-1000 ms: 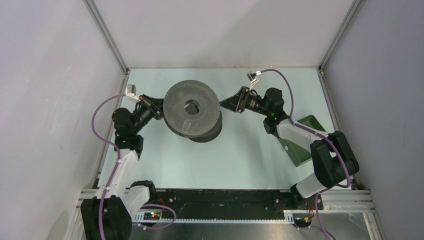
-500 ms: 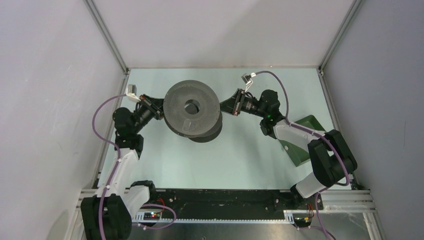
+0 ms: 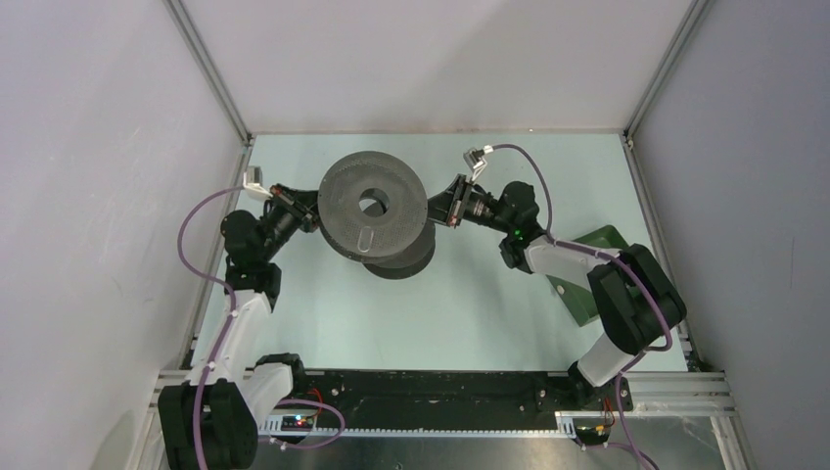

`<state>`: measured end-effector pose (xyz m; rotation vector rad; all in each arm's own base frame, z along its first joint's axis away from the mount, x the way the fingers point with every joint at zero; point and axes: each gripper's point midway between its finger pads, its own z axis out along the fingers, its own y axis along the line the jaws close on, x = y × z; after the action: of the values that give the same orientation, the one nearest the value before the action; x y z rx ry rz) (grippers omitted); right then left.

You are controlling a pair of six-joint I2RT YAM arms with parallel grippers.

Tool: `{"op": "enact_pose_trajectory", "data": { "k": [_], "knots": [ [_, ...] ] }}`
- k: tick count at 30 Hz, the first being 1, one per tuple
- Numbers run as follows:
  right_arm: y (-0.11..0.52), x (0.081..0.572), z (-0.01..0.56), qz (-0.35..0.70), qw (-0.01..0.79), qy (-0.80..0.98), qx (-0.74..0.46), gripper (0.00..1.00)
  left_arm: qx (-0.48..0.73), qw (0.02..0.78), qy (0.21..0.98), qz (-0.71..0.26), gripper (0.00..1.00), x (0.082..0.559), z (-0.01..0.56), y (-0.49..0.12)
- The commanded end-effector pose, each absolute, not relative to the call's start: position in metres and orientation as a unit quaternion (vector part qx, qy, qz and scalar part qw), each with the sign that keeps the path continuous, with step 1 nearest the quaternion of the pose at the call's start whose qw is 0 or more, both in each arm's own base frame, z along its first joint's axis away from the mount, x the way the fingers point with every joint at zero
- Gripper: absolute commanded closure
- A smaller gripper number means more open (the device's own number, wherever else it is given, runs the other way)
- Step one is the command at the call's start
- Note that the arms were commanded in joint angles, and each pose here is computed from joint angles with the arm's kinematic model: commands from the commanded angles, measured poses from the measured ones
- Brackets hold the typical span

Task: Wrap the cables
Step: Place the cable reel at the center of the board.

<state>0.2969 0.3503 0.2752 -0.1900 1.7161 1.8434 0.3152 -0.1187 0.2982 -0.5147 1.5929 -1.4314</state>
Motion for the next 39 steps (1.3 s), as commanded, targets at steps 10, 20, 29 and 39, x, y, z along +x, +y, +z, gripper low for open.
{"op": "enact_pose_trajectory", "data": {
  "k": [10, 20, 29, 39],
  "knots": [
    [0.370, 0.303, 0.280, 0.715, 0.313, 0.624, -0.025, 1.00, -0.223, 0.494, 0.606, -0.582, 1.00, 0.315, 0.319, -0.107],
    [0.375, 0.308, 0.276, 0.712, 0.318, 0.626, -0.005, 1.00, -0.228, 0.495, 0.604, -0.581, 1.00, 0.315, 0.318, -0.106],
    [0.383, 0.304, 0.273, 0.708, 0.319, 0.630, -0.003, 1.00, -0.234, 0.495, 0.604, -0.579, 1.00, 0.316, 0.315, -0.105],
    [0.372, 0.311, 0.270, 0.705, 0.315, 0.635, 0.007, 0.87, -0.236, 0.494, 0.604, -0.579, 1.00, 0.316, 0.313, -0.105]
  ]
}}
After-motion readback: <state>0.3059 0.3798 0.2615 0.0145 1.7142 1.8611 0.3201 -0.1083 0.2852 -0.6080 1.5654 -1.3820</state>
